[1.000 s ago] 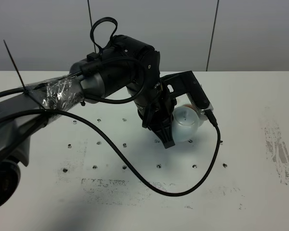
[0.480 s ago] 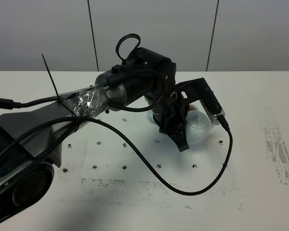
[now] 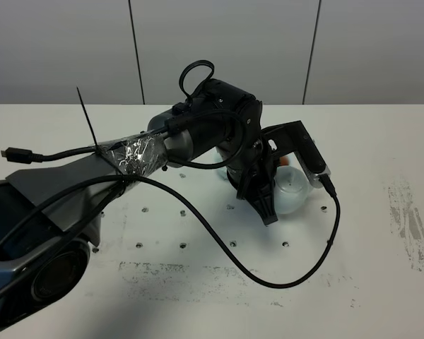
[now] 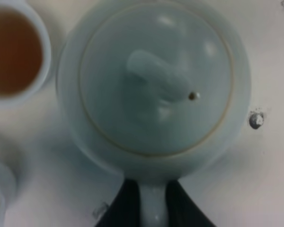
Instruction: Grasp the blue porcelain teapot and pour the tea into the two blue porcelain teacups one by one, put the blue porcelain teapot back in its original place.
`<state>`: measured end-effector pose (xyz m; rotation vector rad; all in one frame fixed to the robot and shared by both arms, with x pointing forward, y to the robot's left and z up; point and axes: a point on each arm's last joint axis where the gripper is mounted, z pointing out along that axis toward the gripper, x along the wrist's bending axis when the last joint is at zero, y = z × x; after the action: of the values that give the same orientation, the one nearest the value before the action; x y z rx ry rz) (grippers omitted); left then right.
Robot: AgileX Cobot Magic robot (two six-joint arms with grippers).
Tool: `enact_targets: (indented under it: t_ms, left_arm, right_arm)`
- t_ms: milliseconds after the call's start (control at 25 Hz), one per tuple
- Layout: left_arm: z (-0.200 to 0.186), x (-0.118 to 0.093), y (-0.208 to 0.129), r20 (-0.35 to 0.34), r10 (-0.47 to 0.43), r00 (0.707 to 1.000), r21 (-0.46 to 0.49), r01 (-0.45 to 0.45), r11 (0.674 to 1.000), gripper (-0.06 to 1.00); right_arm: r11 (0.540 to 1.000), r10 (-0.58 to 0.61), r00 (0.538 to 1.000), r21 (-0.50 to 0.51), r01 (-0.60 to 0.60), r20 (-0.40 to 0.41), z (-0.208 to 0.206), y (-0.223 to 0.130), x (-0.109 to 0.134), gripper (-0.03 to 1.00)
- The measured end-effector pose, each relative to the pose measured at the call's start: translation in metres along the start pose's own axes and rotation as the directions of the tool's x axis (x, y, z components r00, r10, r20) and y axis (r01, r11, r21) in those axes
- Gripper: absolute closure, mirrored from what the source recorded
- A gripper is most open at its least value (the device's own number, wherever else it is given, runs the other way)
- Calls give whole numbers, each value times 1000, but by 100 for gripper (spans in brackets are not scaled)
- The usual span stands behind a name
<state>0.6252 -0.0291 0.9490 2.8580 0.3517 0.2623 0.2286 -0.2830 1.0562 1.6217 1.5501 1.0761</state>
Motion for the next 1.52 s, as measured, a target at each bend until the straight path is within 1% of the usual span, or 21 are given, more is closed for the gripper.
enact_targets:
  t_ms: [120, 200, 240, 400, 480, 600, 760, 840, 960, 1160, 1320, 1400, 1520]
  left_arm:
    - [-26, 4, 2, -11, 63, 998, 29, -63, 998, 82]
    - [-50, 10, 2, -43, 118, 992, 35, -116, 993, 82]
    - [-62, 14, 1, -67, 130, 989, 31, -129, 991, 82]
    - [-97, 40, -17, -172, 153, 973, 55, -146, 988, 82]
    - [-102, 59, -34, -198, 167, 966, 94, -151, 984, 82]
    - [-106, 82, -59, -199, 186, 962, 139, -160, 977, 82]
    - [-110, 108, -90, -199, 205, 958, 177, -171, 969, 82]
    - [-109, 118, -103, -191, 221, 956, 195, -183, 963, 82]
    - [-109, 130, -120, -175, 269, 947, 224, -228, 948, 82]
    - [-105, 135, -126, -148, 409, 900, 254, -365, 895, 82]
    - [-92, 136, -117, -169, 463, 870, 249, -417, 874, 82]
    - [-86, 135, -110, -183, 505, 843, 252, -456, 853, 82]
    - [-78, 131, -101, -168, 605, 778, 267, -555, 788, 82]
  right_arm:
    - [1000, 0, 1000, 0, 0, 0, 0, 0, 0, 76]
    - [1000, 0, 1000, 0, 0, 0, 0, 0, 0, 76]
    - [1000, 0, 1000, 0, 0, 0, 0, 0, 0, 76]
    - [1000, 0, 1000, 0, 0, 0, 0, 0, 0, 76]
    - [1000, 0, 1000, 0, 0, 0, 0, 0, 0, 76]
    - [1000, 0, 1000, 0, 0, 0, 0, 0, 0, 76]
    - [1000, 0, 1000, 0, 0, 0, 0, 0, 0, 76]
    - [1000, 0, 1000, 0, 0, 0, 0, 0, 0, 76]
    - [1000, 0, 1000, 0, 0, 0, 0, 0, 0, 76]
    - [1000, 0, 1000, 0, 0, 0, 0, 0, 0, 76]
    - [1000, 0, 1000, 0, 0, 0, 0, 0, 0, 76]
    - [1000, 0, 1000, 0, 0, 0, 0, 0, 0, 76]
    - [1000, 0, 1000, 0, 0, 0, 0, 0, 0, 76]
